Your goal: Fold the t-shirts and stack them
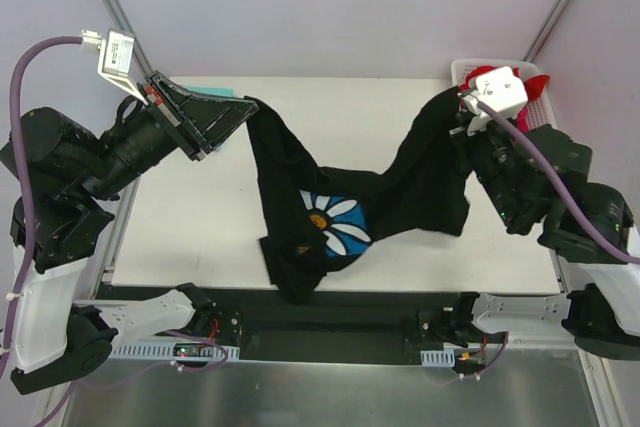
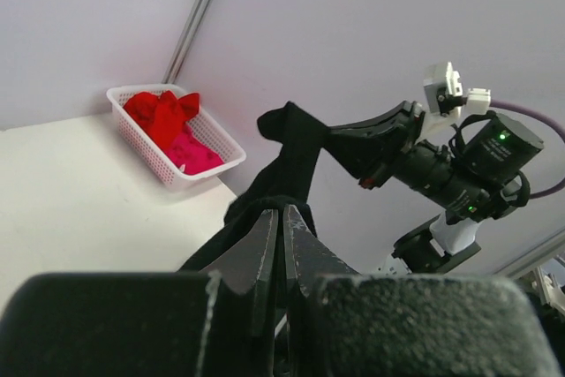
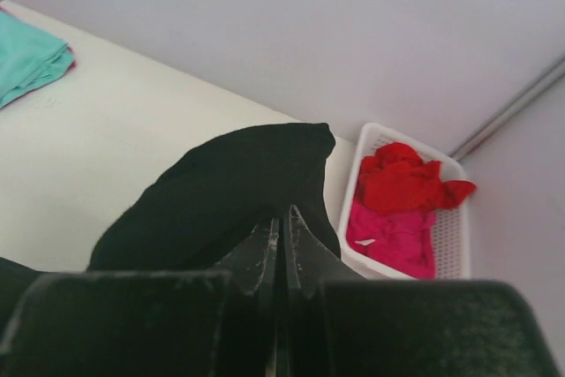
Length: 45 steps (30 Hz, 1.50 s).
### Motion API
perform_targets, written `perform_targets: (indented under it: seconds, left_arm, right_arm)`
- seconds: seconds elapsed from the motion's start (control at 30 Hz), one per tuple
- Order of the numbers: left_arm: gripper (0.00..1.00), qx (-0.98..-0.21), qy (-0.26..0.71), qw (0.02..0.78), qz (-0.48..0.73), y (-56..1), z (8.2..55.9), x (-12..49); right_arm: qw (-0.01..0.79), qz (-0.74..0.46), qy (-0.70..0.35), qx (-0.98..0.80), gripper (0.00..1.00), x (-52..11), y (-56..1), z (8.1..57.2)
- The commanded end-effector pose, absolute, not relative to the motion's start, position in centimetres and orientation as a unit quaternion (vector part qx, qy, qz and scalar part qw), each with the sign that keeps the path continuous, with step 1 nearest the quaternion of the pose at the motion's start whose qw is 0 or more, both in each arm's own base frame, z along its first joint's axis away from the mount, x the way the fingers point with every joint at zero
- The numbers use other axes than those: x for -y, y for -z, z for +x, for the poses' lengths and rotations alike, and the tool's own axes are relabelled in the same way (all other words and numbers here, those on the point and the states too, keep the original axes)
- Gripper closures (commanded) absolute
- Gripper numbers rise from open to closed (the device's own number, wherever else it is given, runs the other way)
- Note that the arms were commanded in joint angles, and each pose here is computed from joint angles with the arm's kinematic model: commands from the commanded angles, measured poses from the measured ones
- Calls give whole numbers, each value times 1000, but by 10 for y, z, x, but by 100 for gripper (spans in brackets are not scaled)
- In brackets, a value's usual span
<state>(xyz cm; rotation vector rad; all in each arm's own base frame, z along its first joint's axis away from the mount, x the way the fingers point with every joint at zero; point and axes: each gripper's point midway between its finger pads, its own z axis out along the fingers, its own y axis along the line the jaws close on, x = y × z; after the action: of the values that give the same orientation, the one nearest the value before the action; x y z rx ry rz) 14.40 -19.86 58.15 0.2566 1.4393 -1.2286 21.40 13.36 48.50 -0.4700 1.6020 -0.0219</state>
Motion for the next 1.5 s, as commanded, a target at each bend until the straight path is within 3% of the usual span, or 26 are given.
perform_targets:
  seconds: [0.0, 0.4, 0.87, 1.2, 1.47]
  left_arm:
    - [100, -592, 520, 607, 101, -594, 143, 188]
    - [100, -603, 480, 633, 75, -580, 152, 171]
    - [100, -606, 373, 703, -2, -581, 155, 106]
    - [100, -625, 400, 669, 37, -570, 162, 137]
    - [100, -645, 375, 664, 56, -571, 197, 164]
  right_arm:
    - [687, -180, 83, -699, 99, -94, -503, 214]
    - [703, -67, 150, -692, 99, -20, -524, 214]
    - [702, -57, 142, -696, 99, -7, -513, 203]
    - [655, -93, 29, -749, 99, -42, -460, 195]
    - [682, -120, 53, -720, 99, -45, -502, 203]
